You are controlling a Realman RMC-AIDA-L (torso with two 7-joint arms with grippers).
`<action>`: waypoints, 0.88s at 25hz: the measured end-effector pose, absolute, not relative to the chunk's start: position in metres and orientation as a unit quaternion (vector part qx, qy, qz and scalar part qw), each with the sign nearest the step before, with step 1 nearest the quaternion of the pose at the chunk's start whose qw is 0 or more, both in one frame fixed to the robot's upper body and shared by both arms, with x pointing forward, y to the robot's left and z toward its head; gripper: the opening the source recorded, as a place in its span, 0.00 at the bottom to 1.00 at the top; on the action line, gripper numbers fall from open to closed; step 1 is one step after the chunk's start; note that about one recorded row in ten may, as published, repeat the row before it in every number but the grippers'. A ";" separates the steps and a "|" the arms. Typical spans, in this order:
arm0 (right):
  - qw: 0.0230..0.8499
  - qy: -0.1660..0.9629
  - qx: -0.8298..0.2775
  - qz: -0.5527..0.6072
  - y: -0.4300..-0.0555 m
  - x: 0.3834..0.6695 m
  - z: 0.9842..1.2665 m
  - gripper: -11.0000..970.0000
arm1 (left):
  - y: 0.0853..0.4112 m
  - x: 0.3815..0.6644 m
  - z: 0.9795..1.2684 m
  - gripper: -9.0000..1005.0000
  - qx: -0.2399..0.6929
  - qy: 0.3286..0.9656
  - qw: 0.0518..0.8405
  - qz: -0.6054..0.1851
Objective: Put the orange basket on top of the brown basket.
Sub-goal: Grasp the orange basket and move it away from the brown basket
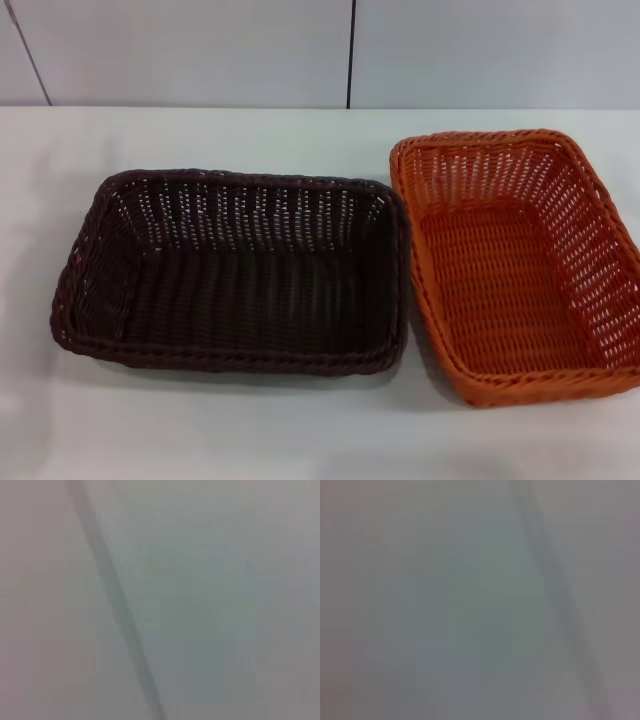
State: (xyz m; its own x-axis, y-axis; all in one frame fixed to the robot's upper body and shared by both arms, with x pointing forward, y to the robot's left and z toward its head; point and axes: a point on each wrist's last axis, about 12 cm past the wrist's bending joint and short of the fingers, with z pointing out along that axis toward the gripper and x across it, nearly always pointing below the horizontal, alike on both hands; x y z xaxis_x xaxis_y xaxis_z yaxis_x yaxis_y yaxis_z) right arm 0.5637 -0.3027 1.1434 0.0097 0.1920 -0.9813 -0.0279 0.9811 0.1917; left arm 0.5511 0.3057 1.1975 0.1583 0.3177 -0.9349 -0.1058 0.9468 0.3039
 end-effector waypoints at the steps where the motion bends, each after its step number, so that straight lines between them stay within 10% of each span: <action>1: 0.708 0.699 0.059 0.078 -0.303 0.564 1.143 0.74 | 0.311 0.546 1.186 0.78 0.070 0.640 0.752 0.141; 9: 0.506 0.829 -0.198 0.131 -0.240 0.585 1.230 0.74 | 0.347 0.492 1.079 0.78 -0.046 0.677 0.722 0.137; 22: 0.192 0.819 -0.499 0.206 -0.208 0.515 1.262 0.73 | 0.357 0.472 1.045 0.78 -0.087 0.687 0.711 0.121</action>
